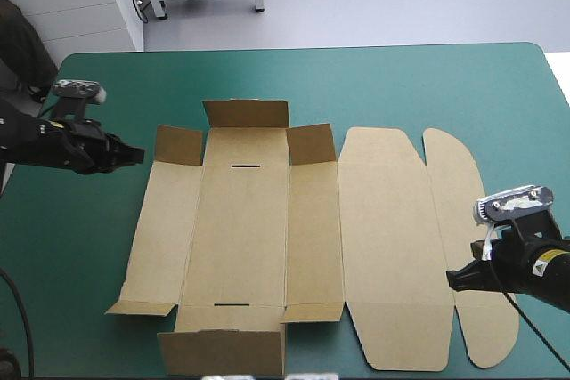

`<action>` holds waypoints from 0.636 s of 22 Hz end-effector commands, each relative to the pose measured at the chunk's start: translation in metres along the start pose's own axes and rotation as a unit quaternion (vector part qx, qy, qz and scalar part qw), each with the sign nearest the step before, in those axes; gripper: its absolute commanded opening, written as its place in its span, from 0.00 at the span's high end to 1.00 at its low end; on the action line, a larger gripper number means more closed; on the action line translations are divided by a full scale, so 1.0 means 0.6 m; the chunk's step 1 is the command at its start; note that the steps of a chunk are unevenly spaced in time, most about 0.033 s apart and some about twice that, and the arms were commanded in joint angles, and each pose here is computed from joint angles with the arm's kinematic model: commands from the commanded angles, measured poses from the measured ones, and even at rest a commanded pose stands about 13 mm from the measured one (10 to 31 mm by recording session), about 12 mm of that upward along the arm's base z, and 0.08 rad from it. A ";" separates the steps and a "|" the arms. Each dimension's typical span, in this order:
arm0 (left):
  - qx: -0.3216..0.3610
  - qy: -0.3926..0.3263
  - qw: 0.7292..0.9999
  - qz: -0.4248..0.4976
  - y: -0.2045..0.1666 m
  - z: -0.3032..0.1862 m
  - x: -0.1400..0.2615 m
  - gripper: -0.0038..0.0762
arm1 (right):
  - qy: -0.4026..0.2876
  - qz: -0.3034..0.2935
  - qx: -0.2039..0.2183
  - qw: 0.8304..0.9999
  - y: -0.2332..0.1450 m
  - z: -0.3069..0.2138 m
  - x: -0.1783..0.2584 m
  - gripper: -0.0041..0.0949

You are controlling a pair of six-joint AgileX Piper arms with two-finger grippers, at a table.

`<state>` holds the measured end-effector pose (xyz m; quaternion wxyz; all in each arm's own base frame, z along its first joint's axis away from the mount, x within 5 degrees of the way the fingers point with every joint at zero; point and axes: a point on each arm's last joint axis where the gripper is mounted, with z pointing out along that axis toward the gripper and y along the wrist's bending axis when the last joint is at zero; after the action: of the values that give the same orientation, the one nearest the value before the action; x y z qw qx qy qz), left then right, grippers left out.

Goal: Fold the box

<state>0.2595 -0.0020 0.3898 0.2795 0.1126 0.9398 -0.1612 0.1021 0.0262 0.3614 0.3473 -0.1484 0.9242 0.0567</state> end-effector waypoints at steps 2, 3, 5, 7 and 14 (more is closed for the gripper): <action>0.028 -0.064 0.994 -0.081 0.075 -0.043 0.000 0.93 | -0.037 -0.007 0.007 0.999 -0.002 -0.010 -0.014 0.98; 0.018 -0.067 0.993 -0.096 0.093 -0.046 0.005 0.93 | -0.038 -0.007 0.007 0.999 -0.002 -0.010 -0.015 0.98; 0.001 -0.072 0.989 -0.126 0.124 -0.053 0.014 0.93 | -0.042 -0.007 0.008 0.999 -0.002 -0.010 -0.016 0.98; -0.017 -0.078 0.984 -0.160 0.158 -0.060 0.024 0.93 | -0.047 -0.007 0.009 0.999 -0.002 -0.010 -0.017 0.98; -0.015 -0.052 0.977 -0.208 0.210 -0.036 0.039 0.66 | -0.049 -0.008 0.009 0.999 -0.002 -0.010 -0.018 0.98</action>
<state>0.2725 0.1337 0.3496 0.2821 -0.1188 0.9342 -0.1833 0.1037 0.0264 0.3628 0.3582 -0.1491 0.9199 0.0558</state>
